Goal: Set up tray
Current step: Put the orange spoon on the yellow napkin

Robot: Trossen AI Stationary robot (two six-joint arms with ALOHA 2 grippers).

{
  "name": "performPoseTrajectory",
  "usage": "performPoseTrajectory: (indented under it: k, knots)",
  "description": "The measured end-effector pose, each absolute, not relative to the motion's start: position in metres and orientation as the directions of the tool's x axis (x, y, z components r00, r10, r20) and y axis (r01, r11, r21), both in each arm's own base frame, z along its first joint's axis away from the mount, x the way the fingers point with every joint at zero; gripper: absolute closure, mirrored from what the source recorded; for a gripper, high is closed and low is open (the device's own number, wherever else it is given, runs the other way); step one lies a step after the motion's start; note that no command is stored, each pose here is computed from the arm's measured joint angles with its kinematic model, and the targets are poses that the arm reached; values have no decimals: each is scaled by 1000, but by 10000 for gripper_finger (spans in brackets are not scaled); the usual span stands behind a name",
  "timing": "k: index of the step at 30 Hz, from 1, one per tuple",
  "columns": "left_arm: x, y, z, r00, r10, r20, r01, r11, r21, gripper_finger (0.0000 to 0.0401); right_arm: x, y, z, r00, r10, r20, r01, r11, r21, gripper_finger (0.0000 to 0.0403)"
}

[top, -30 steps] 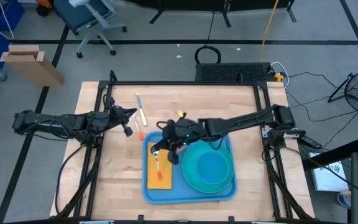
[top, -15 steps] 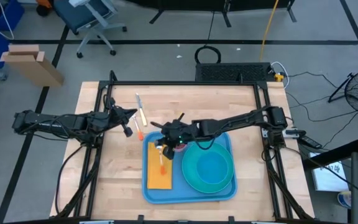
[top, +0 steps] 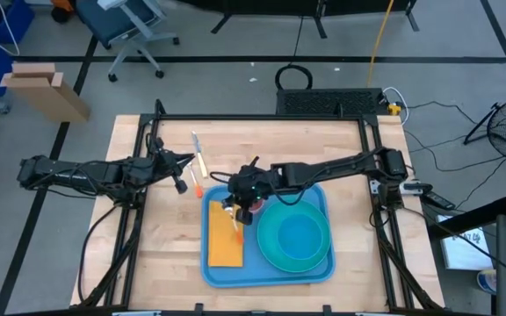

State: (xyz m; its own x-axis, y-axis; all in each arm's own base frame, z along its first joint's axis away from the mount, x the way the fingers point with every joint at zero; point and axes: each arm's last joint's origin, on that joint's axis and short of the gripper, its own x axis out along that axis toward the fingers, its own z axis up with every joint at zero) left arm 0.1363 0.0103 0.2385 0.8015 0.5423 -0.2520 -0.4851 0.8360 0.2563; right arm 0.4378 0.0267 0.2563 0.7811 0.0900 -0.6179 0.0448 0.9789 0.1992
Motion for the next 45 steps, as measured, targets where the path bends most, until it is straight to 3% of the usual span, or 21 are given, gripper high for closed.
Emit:
performPoseTrajectory:
  k: [7, 16, 22, 45]
  knots:
    - [136, 10, 238, 810, 528, -256, -469, 845, 258, 371, 453, 26, 242, 813, 126, -569, 85, 940, 330, 403]
    - [137, 9, 237, 818, 509, -268, -448, 856, 260, 371, 460, 25, 210, 764, 85, -639, 188, 919, 346, 403]
    - [136, 9, 237, 818, 509, -268, -446, 855, 263, 371, 459, 20, 208, 754, 30, -656, 264, 901, 344, 403]
    - [136, 9, 237, 816, 508, -276, -443, 856, 267, 370, 457, 27, 206, 728, 69, -682, 315, 850, 422, 403]
